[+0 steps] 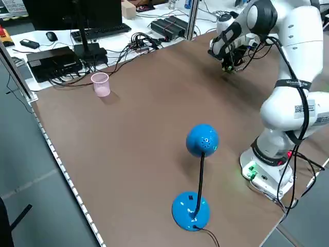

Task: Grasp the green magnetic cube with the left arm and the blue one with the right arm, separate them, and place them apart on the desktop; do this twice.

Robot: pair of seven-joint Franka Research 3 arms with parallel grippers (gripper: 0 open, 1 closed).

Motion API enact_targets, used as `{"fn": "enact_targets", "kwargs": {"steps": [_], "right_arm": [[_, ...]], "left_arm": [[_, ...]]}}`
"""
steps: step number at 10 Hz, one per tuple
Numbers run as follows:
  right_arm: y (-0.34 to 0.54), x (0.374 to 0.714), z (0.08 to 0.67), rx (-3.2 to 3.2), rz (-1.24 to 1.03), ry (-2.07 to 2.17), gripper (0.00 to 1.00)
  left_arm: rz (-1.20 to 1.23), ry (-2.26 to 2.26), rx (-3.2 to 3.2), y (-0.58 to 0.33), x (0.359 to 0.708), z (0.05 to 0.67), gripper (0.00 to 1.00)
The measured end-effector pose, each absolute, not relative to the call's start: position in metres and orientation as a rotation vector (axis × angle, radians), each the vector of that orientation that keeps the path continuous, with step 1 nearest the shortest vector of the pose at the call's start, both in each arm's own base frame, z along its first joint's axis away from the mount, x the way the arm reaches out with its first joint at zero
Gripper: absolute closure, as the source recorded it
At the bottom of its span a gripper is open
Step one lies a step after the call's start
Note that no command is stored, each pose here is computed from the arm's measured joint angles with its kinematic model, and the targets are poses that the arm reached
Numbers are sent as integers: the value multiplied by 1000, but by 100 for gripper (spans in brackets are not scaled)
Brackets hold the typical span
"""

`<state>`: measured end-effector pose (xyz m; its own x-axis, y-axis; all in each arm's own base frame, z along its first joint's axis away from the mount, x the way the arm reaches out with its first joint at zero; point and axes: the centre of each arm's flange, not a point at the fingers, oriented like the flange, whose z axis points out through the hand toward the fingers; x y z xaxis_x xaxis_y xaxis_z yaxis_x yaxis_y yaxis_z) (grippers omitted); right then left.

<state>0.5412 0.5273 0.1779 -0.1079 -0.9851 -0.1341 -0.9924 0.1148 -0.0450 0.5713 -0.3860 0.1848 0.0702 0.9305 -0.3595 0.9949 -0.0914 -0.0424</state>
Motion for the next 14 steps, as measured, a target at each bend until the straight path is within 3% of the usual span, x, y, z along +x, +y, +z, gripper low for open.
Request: {"fn": "enact_targets", "kwargs": {"steps": [5, 6, 8, 10, 13, 14], "right_arm": [[527, 541, 178, -2006, 84, 2244, 75], [528, 541, 178, -2006, 84, 2243, 64], [529, 540, 178, -2008, 85, 2240, 32], [529, 540, 179, -2006, 83, 2239, 6], [525, 545, 179, -1996, 73, 2247, 8], [524, 545, 179, -1993, 72, 2249, 9]], "left_arm": [[-262, 1978, 2063, -258, 655, 247, 77], [-225, 1966, 2034, -238, 672, 261, 77], [-156, 1924, 2018, -229, 697, 271, 77], [-45, 1853, 2003, -223, 715, 249, 77], [16, 1799, 2015, -225, 720, 214, 76], [22, 1787, 2018, -227, 721, 217, 63]]}}
